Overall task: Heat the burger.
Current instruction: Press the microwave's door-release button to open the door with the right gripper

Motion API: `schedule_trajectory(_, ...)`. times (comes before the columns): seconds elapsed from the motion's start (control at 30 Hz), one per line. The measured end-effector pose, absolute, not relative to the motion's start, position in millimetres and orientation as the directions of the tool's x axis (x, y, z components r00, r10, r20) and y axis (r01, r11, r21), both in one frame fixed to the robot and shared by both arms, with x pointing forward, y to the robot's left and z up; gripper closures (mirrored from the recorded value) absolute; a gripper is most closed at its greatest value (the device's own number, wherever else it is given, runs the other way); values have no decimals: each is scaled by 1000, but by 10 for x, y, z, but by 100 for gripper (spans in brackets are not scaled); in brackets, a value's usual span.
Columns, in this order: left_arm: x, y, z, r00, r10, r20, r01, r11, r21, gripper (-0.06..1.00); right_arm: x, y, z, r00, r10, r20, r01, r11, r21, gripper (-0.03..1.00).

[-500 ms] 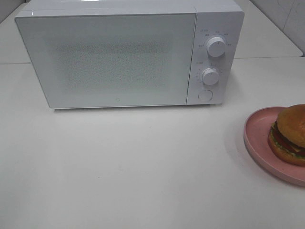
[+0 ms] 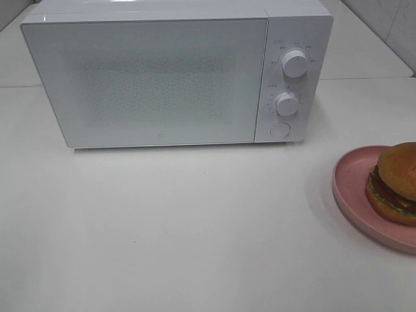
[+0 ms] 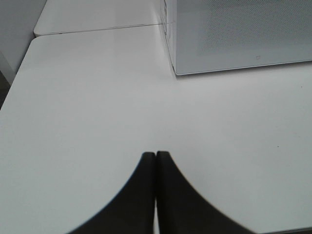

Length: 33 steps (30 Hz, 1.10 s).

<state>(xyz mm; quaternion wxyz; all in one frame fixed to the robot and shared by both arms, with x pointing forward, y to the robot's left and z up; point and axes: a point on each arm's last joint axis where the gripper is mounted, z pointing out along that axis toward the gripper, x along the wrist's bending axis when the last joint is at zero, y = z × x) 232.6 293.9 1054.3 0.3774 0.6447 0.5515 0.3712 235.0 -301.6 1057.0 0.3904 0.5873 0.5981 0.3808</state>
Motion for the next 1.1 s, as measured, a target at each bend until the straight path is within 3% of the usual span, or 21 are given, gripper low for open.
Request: schedule_trajectory(1.1, 2326, 2939, 10543, 116, 991, 62, 431, -107, 896, 94, 2350, -3016, 10570, -5, 1000, -20, 405, 20, 914, 31)
